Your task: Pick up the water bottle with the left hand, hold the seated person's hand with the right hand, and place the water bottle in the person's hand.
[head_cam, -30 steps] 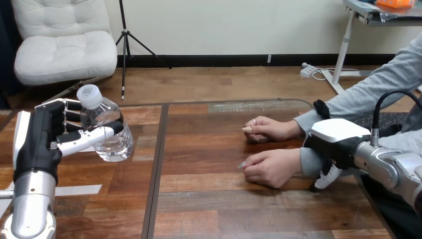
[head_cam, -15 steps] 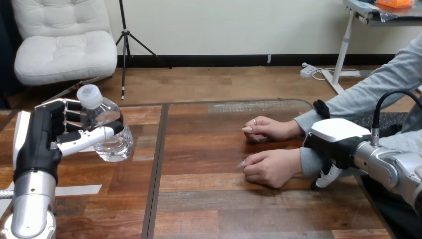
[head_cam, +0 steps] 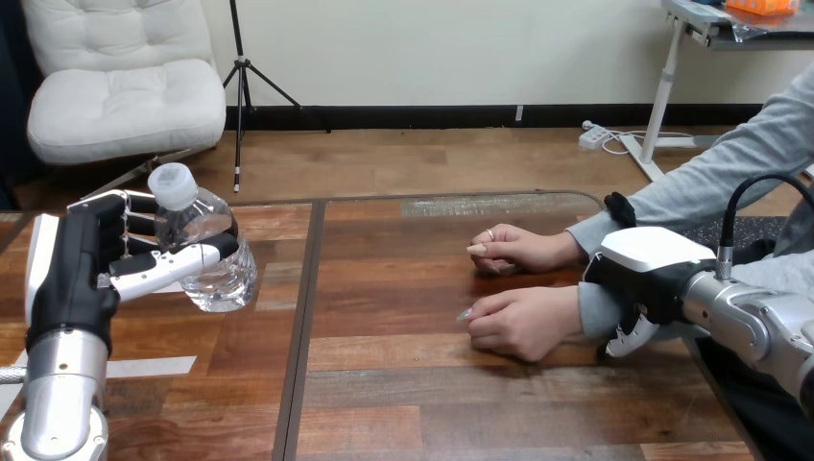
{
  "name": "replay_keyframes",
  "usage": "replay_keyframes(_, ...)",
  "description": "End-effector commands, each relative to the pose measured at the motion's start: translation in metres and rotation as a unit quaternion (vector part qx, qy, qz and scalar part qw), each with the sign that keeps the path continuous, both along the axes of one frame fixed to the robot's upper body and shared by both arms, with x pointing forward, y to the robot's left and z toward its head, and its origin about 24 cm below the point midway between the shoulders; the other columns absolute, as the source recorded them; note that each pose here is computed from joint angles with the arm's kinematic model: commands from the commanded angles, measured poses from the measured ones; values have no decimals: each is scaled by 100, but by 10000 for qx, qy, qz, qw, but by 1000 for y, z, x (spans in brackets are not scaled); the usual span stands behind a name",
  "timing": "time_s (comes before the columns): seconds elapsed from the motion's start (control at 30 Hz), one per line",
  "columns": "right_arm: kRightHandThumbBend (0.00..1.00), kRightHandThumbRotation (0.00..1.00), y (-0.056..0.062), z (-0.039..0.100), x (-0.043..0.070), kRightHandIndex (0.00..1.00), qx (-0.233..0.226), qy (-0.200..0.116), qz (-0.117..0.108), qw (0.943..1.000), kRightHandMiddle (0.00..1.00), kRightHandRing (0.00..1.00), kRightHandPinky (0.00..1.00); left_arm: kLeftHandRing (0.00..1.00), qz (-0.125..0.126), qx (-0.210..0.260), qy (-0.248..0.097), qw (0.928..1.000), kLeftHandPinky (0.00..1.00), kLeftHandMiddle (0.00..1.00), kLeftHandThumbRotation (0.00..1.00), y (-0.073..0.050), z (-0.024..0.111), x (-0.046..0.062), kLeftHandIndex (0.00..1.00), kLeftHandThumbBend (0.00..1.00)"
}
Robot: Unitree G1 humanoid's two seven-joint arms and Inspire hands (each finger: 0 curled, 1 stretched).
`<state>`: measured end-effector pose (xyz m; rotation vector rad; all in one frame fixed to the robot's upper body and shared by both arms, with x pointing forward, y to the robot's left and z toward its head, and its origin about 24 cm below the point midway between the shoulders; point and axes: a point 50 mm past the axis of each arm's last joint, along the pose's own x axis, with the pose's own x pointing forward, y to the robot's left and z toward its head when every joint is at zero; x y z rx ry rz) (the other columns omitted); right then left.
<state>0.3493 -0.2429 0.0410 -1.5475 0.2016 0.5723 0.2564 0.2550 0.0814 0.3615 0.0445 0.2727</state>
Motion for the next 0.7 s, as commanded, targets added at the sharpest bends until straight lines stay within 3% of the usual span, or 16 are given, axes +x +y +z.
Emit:
replay_keyframes(0.0,61,0,11,25,15,45,353,-518,80,9980,39,31,27,36,-191,69,-723,9972,32,40,0,-6,30,8,43,70)
replay_keyframes(0.67,56,0,10,27,15,44,310,-601,140,9976,39,32,27,36,-186,85,-698,9974,32,40,0,-7,30,8,43,70)
